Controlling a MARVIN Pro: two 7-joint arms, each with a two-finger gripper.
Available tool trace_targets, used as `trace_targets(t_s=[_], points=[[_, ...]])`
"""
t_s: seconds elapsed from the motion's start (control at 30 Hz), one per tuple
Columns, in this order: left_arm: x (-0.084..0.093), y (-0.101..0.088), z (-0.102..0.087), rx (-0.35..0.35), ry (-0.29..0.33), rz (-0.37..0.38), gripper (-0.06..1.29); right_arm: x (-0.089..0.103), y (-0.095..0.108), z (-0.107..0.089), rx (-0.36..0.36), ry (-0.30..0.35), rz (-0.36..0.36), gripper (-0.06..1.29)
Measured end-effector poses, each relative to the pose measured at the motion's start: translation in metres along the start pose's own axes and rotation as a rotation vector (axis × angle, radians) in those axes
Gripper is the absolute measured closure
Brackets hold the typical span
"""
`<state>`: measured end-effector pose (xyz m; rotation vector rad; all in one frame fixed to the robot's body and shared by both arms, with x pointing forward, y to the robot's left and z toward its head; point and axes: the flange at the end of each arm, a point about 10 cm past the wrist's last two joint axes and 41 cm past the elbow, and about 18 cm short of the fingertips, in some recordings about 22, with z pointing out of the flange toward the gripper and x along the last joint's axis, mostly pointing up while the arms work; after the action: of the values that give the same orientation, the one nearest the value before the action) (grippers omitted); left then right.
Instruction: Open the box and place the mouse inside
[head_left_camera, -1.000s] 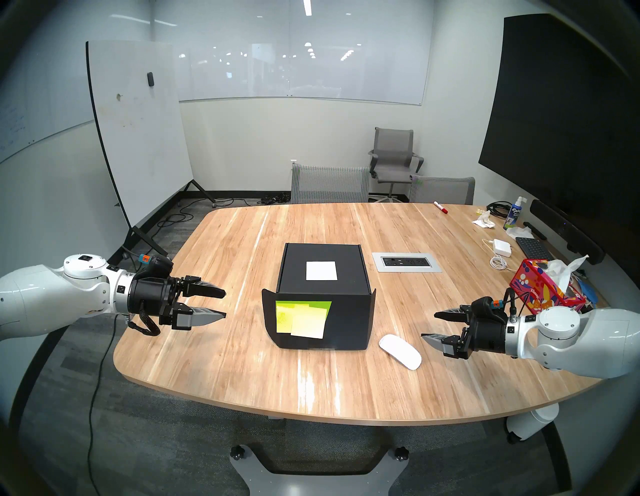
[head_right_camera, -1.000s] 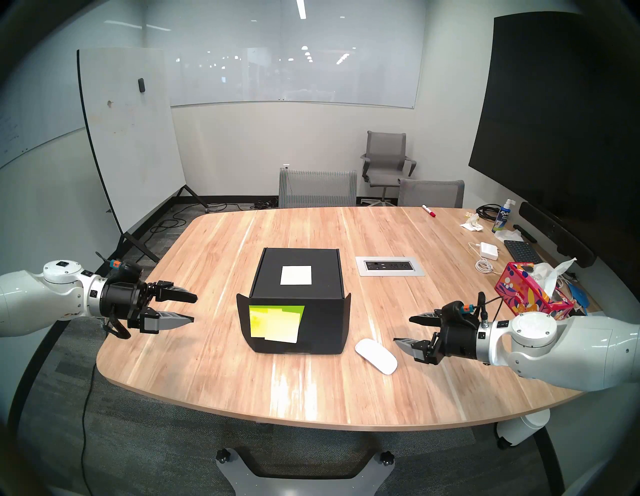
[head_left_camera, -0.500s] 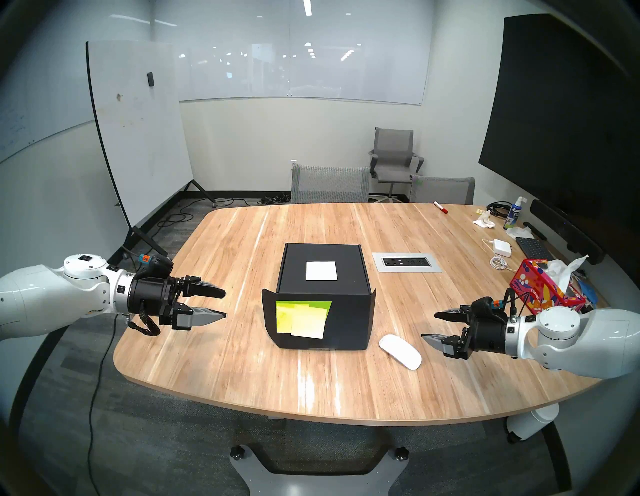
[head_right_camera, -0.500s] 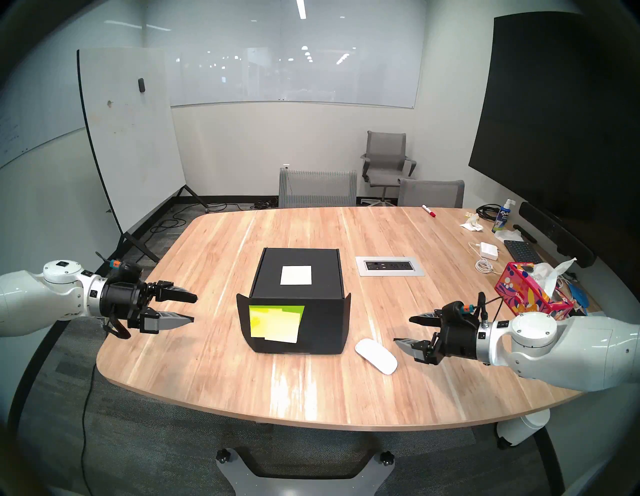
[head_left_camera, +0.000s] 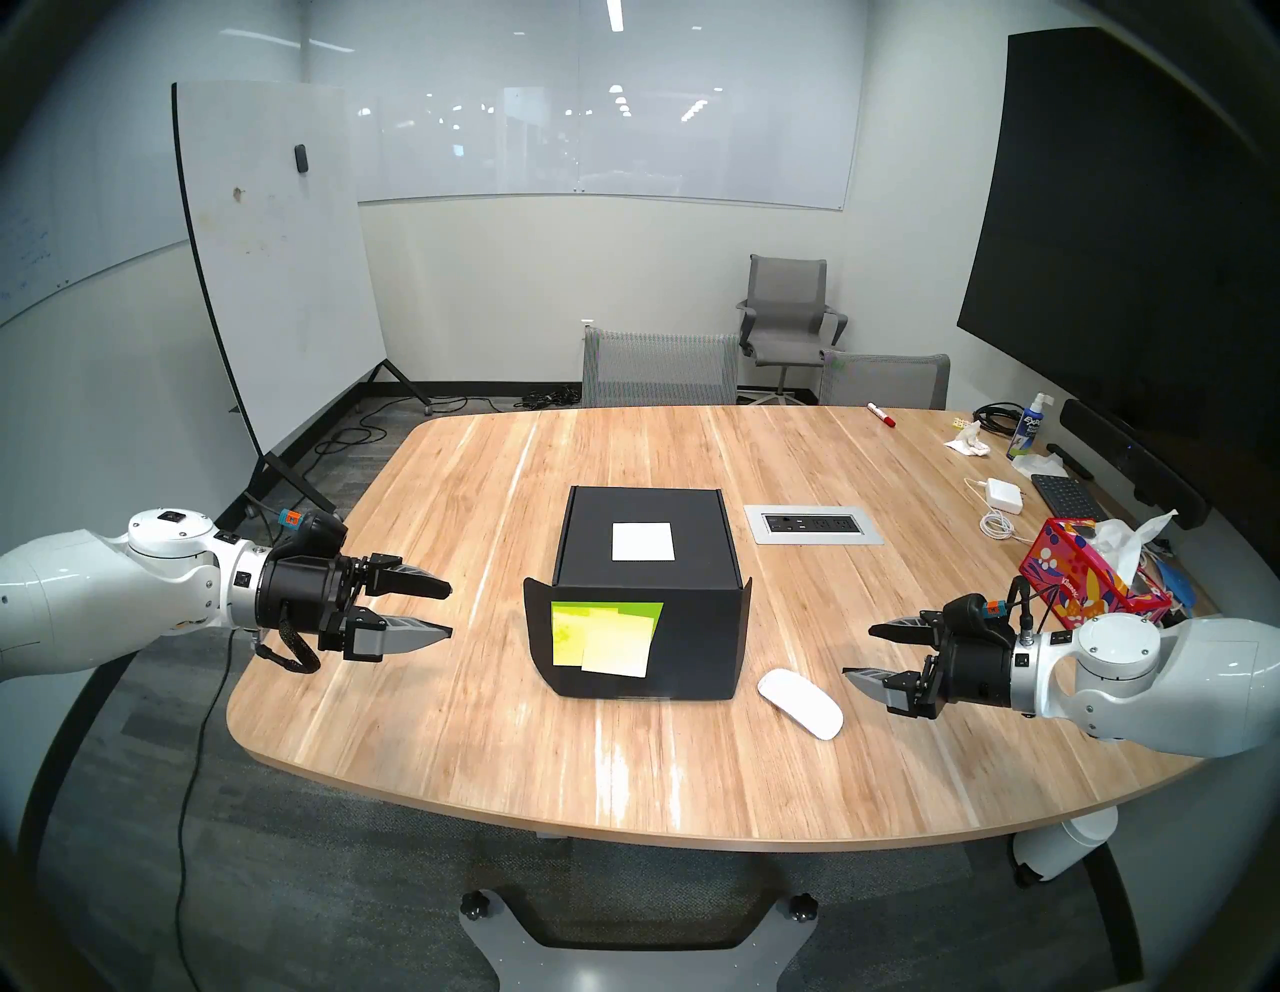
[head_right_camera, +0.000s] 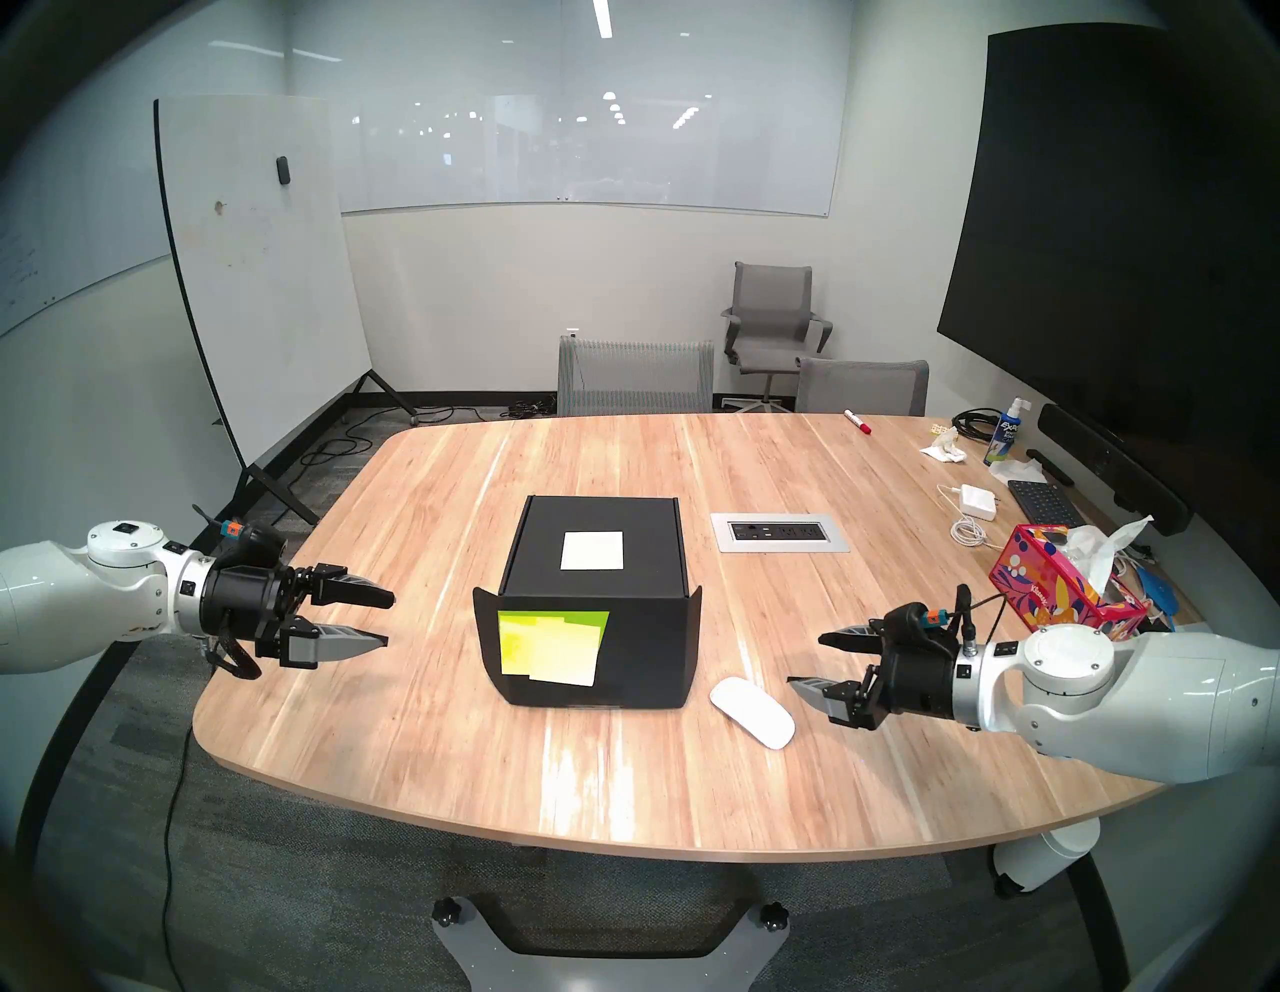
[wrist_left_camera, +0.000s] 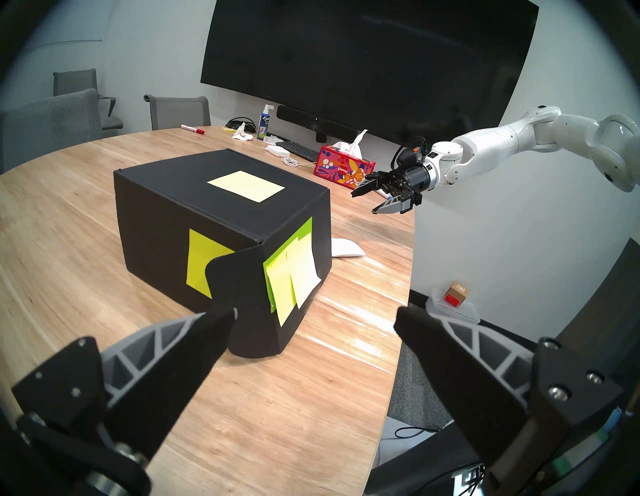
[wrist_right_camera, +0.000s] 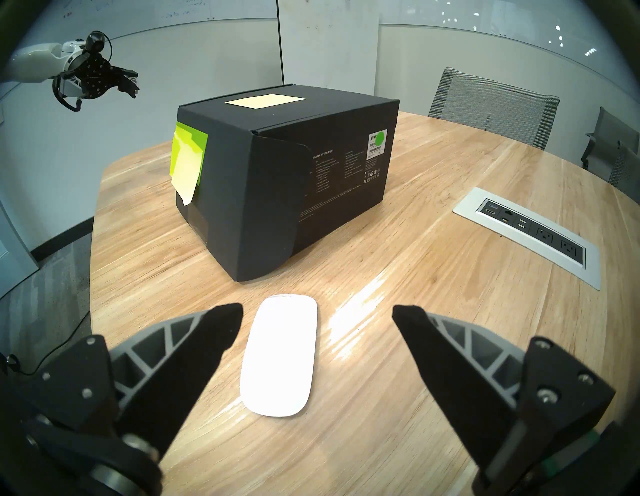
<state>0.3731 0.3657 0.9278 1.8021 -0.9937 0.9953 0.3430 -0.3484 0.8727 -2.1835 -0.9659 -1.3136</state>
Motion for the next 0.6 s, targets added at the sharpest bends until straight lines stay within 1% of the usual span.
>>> trace_targets(t_s=[0.23,0.6], points=[[-0.001,-0.002,0.004,0.005,-0.008,-0.006,-0.04,0.0,0.0,0.0,0.0,0.0,0.0,0.06],[-0.007,-0.011,0.013,0.031,-0.004,0.031,-0.04,0.0,0.0,0.0,0.0,0.0,0.0,0.06]])
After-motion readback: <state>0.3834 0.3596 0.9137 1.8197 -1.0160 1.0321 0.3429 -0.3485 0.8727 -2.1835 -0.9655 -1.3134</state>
